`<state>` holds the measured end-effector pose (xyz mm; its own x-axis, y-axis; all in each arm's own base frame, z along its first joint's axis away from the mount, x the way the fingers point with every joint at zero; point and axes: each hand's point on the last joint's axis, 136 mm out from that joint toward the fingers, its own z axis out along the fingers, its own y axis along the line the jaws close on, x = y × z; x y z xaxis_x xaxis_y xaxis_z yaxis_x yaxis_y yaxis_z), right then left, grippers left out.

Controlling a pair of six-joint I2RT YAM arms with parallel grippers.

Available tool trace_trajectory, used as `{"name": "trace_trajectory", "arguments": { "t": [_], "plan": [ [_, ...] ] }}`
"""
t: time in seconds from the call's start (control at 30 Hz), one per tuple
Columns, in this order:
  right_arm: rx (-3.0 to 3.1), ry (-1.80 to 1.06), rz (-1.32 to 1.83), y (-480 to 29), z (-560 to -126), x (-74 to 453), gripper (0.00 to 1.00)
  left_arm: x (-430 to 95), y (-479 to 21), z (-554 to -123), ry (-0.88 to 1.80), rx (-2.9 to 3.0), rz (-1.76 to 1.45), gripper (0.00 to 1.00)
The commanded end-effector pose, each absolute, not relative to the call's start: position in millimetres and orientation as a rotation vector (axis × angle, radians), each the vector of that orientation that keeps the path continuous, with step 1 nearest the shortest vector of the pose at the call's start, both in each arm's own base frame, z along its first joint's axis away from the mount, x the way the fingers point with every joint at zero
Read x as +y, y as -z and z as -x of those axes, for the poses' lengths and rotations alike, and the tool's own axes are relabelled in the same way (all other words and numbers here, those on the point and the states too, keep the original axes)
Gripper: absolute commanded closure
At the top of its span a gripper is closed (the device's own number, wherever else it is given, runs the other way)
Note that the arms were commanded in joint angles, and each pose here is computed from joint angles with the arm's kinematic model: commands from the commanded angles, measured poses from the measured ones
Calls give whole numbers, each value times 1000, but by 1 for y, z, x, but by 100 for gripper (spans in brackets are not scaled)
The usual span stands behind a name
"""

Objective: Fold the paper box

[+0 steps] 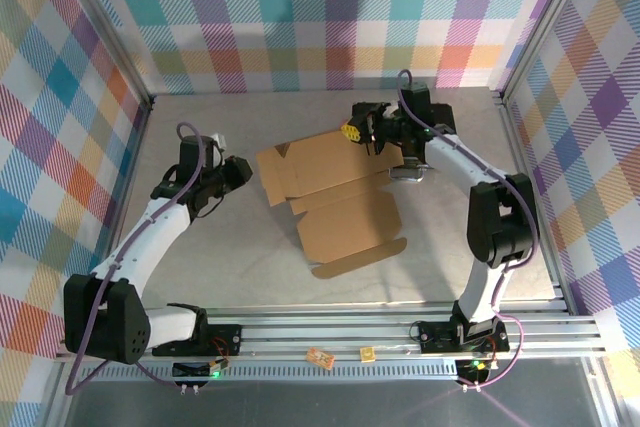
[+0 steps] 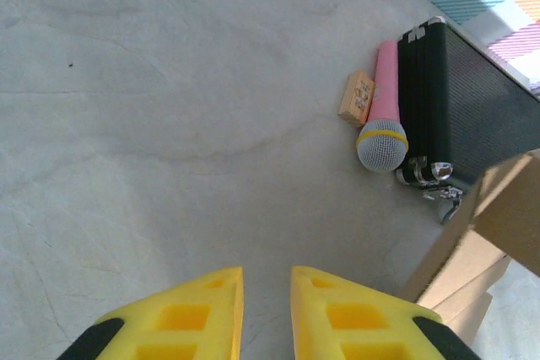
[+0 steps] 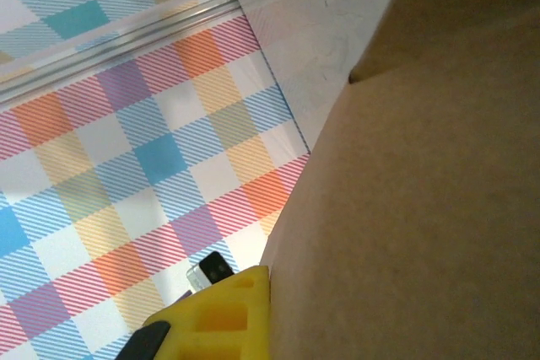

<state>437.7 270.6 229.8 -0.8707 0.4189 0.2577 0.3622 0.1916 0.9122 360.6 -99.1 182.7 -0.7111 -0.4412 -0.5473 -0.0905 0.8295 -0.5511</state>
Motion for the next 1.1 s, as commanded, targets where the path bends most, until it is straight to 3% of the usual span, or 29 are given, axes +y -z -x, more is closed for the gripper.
{"name": "trace_trajectory", "arguments": {
  "t": [0.0,0.17,0.5,0.8,0.9,1.07],
  "plan": [
    [2325,-1851,-621,-253,-430,273,100,-109,-178,-363,732,2308,310,78],
    [2321,-1843,-647,-251,-432,272,100,-143,-178,-367,905,2301,196,78],
    [2312,-1841,-674,-250,-435,272,100,-173,-191,-366,953,2285,124,73],
    [2327,-1798,-713,-250,-437,267,100,-128,-208,-339,679,2337,242,21],
    [2331,-1793,-720,-250,-438,267,100,-125,-213,-331,673,2349,263,17],
    [2332,-1798,-723,-251,-440,268,100,-137,-206,-330,726,2393,233,19]
  ]
}}
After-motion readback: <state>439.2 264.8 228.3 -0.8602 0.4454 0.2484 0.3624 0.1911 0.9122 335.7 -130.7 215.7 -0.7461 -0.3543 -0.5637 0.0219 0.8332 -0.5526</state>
